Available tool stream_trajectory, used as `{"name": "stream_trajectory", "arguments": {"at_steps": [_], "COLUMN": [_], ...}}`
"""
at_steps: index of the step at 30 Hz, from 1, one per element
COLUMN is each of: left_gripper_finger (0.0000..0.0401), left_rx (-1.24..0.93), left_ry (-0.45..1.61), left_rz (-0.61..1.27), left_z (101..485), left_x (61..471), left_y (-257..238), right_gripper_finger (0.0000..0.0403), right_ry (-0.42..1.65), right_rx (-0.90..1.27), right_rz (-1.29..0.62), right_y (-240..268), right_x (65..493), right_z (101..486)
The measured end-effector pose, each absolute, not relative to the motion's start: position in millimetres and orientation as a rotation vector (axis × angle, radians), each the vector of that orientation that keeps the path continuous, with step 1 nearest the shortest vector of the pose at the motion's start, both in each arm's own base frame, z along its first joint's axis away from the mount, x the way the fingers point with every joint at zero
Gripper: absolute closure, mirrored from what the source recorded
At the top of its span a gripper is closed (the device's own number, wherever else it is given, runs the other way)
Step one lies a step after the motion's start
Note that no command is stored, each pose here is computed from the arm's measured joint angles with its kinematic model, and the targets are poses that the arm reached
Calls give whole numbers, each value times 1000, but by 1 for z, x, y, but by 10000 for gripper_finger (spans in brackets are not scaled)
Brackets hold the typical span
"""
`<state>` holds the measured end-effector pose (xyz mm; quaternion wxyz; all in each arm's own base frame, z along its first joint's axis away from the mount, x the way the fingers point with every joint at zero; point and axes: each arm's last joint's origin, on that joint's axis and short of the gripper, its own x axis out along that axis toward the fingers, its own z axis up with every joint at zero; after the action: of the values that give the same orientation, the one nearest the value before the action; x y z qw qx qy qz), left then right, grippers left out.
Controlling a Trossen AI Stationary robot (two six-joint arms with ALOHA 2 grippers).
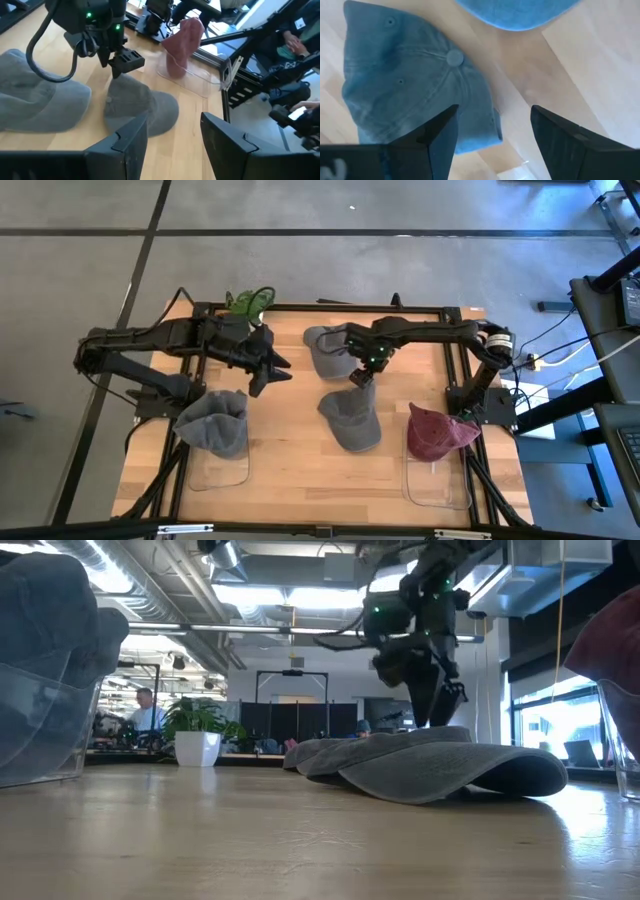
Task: Pick & Place hat
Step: Put the blue cap into the left transparent bin
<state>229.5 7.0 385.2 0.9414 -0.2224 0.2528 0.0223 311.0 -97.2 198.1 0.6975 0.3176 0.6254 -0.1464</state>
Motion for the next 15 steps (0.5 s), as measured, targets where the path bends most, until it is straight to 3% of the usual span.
{"name": "stream_trajectory", "arguments": {"at_steps": [15], "left_gripper_finger": [225], "left_rx": [-469], "left_ry": [524], "left_rz": [8], "left_z": [385], "left_x": [229], "left_y": [6], "right_gripper_finger": [167], "right_ry": [1411], "right_rx": [876], "right_rz": [-163], "right_y": [-89], "right_x": [292], "right_z": [156]}}
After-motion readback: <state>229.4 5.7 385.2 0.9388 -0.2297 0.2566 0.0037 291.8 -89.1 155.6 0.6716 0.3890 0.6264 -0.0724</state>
